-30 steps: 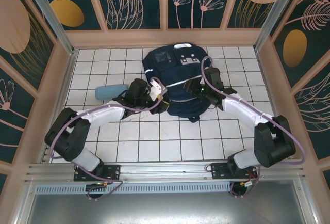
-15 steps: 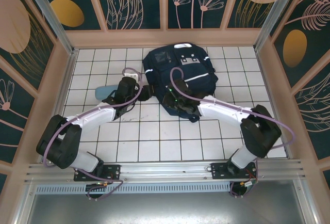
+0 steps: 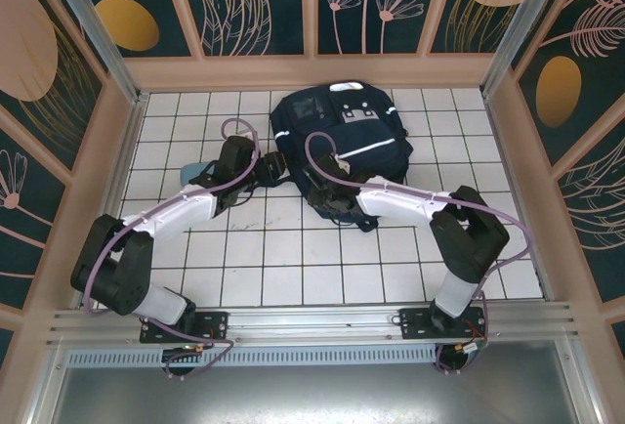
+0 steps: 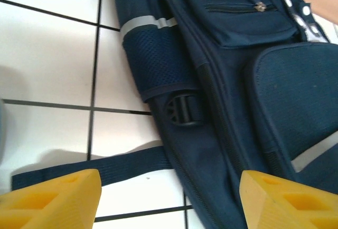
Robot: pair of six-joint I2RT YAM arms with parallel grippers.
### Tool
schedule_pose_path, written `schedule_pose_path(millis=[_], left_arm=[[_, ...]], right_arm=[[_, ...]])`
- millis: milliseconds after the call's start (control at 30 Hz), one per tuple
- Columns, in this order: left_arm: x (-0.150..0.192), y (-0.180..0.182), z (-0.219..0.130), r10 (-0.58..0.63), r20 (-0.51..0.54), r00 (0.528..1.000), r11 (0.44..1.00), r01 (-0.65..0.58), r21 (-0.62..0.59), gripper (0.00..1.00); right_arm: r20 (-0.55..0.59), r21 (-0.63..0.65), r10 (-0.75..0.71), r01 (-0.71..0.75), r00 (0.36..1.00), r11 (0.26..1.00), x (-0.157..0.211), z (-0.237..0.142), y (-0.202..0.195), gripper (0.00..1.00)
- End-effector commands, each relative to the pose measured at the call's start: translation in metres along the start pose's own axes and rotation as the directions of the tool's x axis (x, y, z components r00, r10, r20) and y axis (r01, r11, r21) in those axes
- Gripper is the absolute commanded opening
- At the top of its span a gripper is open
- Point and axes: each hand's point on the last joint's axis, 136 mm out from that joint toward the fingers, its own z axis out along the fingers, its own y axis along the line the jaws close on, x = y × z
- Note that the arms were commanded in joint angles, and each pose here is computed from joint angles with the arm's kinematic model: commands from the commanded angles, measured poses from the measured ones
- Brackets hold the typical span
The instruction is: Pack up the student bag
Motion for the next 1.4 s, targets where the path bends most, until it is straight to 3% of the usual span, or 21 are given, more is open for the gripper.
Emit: schedule_pose_path(millis=[0,367,667,767,1000,1167,1367], left_arm=[[0.008,-0.006,0.006,-0.031,-0.062,0.998,0.999,0.033,0.028,0.69],[0.013,-0.016,0.010,-0.109,-0.089,0.990,0.989,0.117,0.087,0.63],[0.027,-0.040,0.011,-0.251,-0.173,0.952,0.926,0.289,0.242,0.57],[0.033,-0.053,0.014,-0.254,-0.228,0.940,0.893,0.318,0.318,0.56],[0.039,-0.058,0.034,-0.252,-0.272,0.929,0.880,0.337,0.334,0.51],[0.037,-0.067,0.042,-0.256,-0.284,0.924,0.851,0.355,0.387,0.51],[0.039,-0.065,0.051,-0.254,-0.293,0.922,0.859,0.354,0.369,0.51]], right_arm=[[0.040,0.027,-0.010,0.009,0.999,1.000,-0.013,0.001,0.001,0.25],[0.052,0.066,-0.031,0.027,0.998,0.997,-0.015,0.008,-0.003,0.17],[0.082,0.041,-0.069,0.066,0.994,0.997,-0.019,0.001,-0.001,0.00],[0.110,-0.006,-0.116,0.117,0.987,0.993,-0.025,-0.010,0.007,0.00],[0.134,-0.119,-0.210,0.226,0.968,0.967,-0.030,-0.030,0.033,0.00],[0.126,-0.155,-0.218,0.237,0.968,0.959,-0.029,-0.033,0.038,0.00],[0.124,-0.182,-0.199,0.220,0.972,0.959,-0.033,-0.035,0.037,0.00]])
